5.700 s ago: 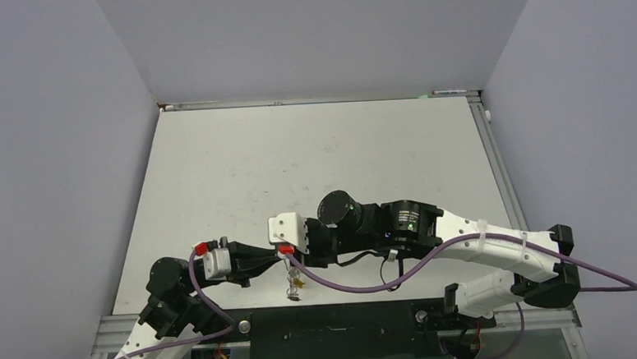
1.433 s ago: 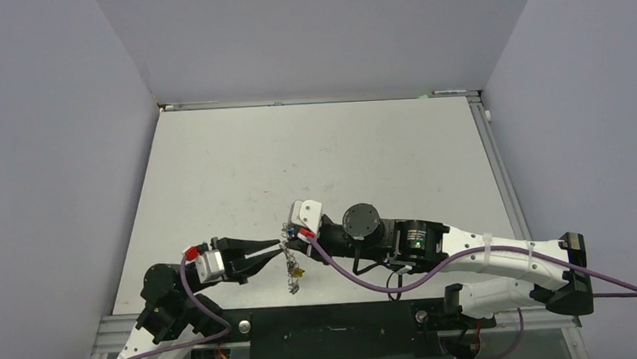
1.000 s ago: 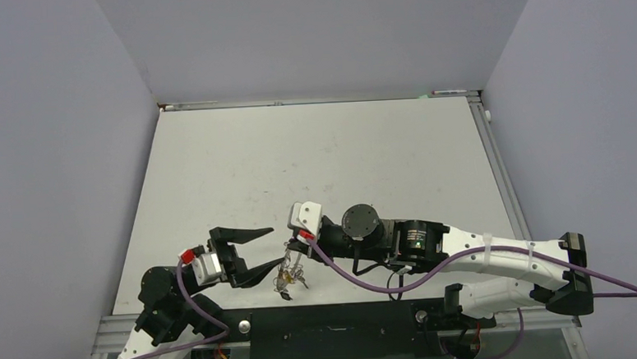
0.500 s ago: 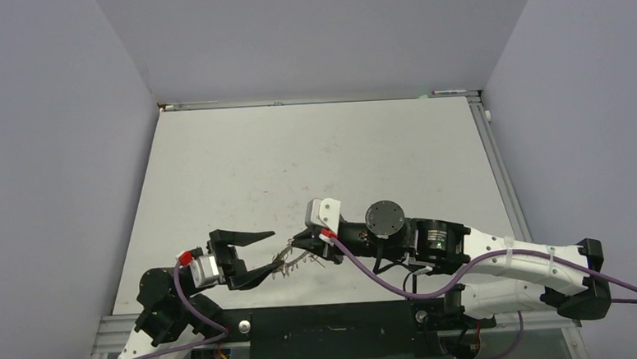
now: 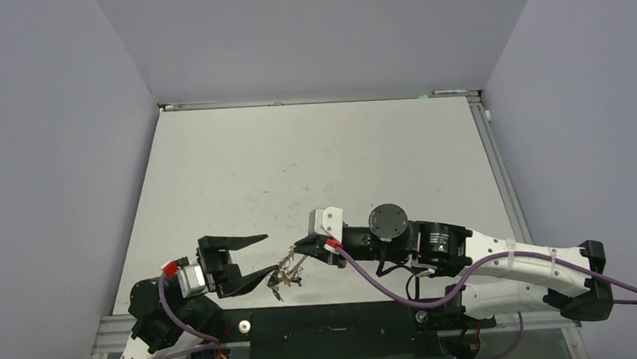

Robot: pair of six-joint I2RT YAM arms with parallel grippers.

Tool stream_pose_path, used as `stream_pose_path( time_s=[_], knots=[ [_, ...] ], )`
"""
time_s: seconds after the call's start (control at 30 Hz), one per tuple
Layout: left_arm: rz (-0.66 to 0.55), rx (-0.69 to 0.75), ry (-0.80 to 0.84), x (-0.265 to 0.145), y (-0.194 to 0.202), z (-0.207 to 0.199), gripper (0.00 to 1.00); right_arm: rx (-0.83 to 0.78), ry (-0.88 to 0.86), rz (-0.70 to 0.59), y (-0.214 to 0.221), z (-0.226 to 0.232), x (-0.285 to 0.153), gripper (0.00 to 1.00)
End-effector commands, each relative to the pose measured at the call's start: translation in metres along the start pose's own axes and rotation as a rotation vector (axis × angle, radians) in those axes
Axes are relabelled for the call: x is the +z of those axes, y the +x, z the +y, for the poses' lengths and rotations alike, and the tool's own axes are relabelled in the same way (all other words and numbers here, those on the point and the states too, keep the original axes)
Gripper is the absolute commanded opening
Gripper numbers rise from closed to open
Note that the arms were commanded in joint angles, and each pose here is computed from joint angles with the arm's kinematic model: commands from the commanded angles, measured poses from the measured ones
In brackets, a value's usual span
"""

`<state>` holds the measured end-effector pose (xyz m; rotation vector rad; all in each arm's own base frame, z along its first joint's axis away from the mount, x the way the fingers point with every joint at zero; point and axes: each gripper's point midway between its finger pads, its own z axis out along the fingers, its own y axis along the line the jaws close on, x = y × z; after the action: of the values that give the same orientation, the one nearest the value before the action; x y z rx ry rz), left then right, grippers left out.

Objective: Put the keys on the keyring

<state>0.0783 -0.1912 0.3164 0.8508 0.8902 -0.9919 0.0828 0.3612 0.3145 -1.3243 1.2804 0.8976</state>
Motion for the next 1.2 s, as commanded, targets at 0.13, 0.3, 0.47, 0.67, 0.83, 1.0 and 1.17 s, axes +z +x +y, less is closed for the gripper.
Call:
stream_pose_path(
  time_s=[0.13, 0.3, 0.47, 0.67, 0.83, 1.0, 1.17],
  knots=[
    [-0.063, 0.002, -0.044, -0.001, -0.029, 0.004, 0.5, -0.033, -0.036, -0.13, -0.038, 0.003, -0.009, 0.05],
    [-0.077, -0.002, -0.056, -0.002, -0.034, 0.005, 0.47, -0.03, -0.085, -0.146, -0.042, 0.011, -0.008, 0.05],
    [-0.042, -0.011, -0.034, 0.001, -0.023, 0.004, 0.46, -0.031, -0.139, -0.17, -0.049, 0.021, -0.008, 0.05],
    [-0.021, -0.027, 0.065, 0.007, -0.013, -0.009, 0.46, -0.022, -0.171, -0.222, -0.057, 0.027, -0.005, 0.05],
    [-0.021, -0.047, 0.112, 0.008, -0.011, -0.016, 0.45, -0.017, -0.172, -0.264, -0.064, 0.027, -0.002, 0.05],
    [-0.027, -0.059, 0.137, 0.008, -0.011, -0.02, 0.42, -0.017, -0.187, -0.269, -0.065, 0.029, 0.003, 0.05],
    [-0.024, -0.064, 0.14, 0.009, -0.009, -0.02, 0.38, -0.018, -0.202, -0.281, -0.067, 0.032, 0.006, 0.05]
  ],
)
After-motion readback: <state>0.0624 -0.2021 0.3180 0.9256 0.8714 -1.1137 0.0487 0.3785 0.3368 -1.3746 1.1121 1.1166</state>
